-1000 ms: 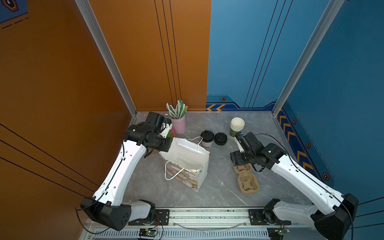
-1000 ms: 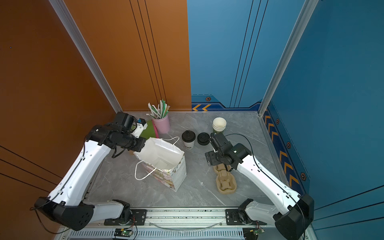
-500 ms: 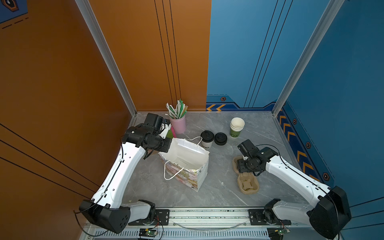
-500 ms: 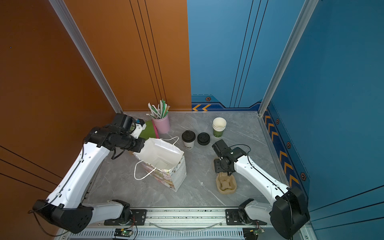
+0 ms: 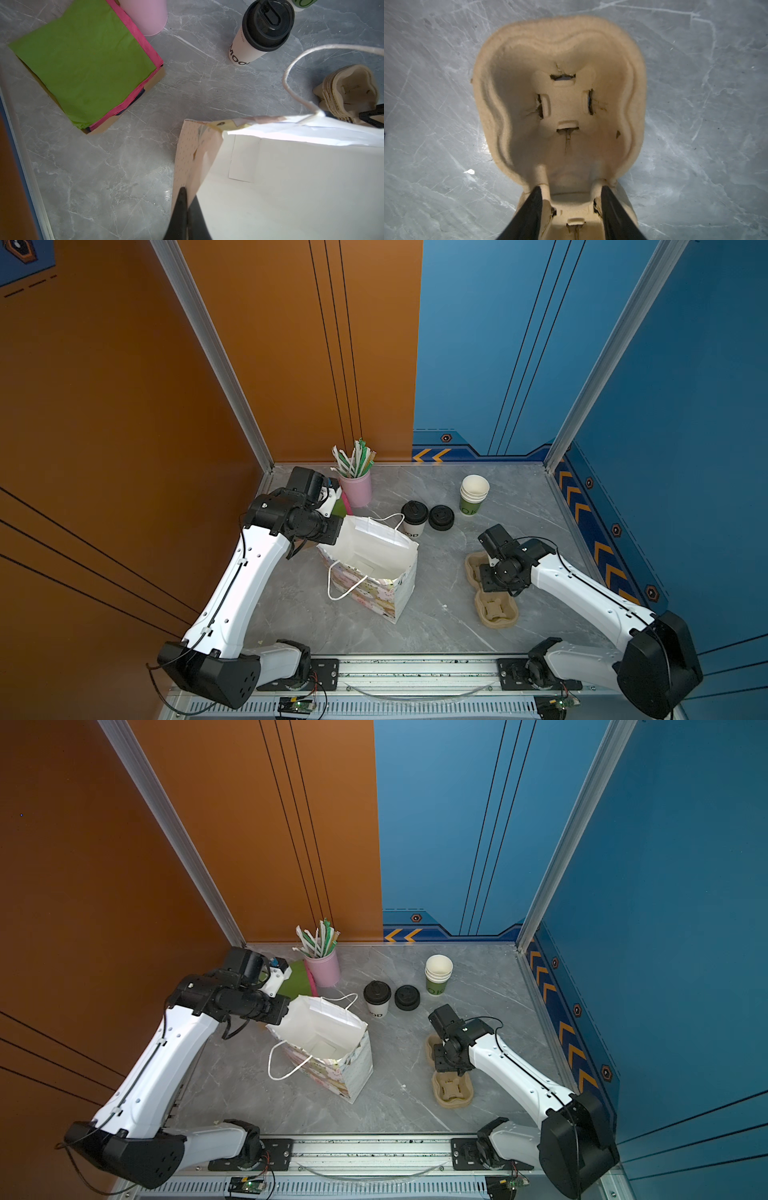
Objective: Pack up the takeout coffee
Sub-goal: 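Grasp the top brown pulp carrier with the right gripper and lift it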
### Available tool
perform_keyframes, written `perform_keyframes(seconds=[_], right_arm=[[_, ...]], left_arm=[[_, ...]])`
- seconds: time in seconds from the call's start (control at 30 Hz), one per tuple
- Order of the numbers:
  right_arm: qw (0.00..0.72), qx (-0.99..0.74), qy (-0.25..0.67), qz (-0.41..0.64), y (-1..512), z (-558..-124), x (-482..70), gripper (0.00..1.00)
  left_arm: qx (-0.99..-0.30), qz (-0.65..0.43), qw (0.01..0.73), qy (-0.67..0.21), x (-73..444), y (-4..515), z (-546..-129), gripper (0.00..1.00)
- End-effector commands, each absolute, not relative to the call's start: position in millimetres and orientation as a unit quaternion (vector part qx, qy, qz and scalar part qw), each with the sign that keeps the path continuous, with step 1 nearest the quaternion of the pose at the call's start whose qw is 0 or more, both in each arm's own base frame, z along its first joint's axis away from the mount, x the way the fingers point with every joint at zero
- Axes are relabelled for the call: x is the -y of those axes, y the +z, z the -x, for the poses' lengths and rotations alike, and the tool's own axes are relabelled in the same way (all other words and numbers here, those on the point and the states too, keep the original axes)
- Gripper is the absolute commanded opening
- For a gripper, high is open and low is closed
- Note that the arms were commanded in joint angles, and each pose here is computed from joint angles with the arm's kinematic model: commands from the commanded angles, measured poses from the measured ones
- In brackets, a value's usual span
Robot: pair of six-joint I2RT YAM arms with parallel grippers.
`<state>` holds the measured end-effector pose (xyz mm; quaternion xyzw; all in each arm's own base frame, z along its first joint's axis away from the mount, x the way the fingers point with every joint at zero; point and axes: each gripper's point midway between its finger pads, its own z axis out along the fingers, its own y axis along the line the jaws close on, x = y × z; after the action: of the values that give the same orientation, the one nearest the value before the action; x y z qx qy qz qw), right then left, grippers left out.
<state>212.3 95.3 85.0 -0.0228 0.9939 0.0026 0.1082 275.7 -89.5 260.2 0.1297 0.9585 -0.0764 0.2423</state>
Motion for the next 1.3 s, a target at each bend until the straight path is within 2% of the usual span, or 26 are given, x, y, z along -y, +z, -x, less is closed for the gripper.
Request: perform_keyframes(seconds=[0.0, 0.47, 0.7, 0.93, 1.27], right_arm=[[0.097, -0.994, -0.004, 0.048, 78.1, -210.0, -96.2, 0.47], [0.082, -0.994, -0.003, 0.069, 69.4, -208.1, -103.6, 0.37], [0.103, -0.993, -0.005, 0.064, 80.1, -210.8, -101.3, 0.32], [0.134, -0.989, -0.006, 0.055, 100.5, -212.7, -96.2, 0.32], [0.137, -0.989, -0.009, 0.054, 107.0, -212.0, -93.7, 0.35]], left_arm=[[-0.957, -0.134, 0.241, -0.088, 91.0, 258.2, -271.7, 0.01], [-0.957, -0.131, 0.243, -0.093, 91.4, 258.1, -271.3, 0.01], [-0.957, -0.131, 0.242, -0.095, 92.3, 257.6, -271.1, 0.01], [-0.956, -0.130, 0.244, -0.095, 92.3, 259.3, -271.5, 0.01], [-0.956, -0.129, 0.244, -0.099, 93.6, 259.9, -270.9, 0.01]])
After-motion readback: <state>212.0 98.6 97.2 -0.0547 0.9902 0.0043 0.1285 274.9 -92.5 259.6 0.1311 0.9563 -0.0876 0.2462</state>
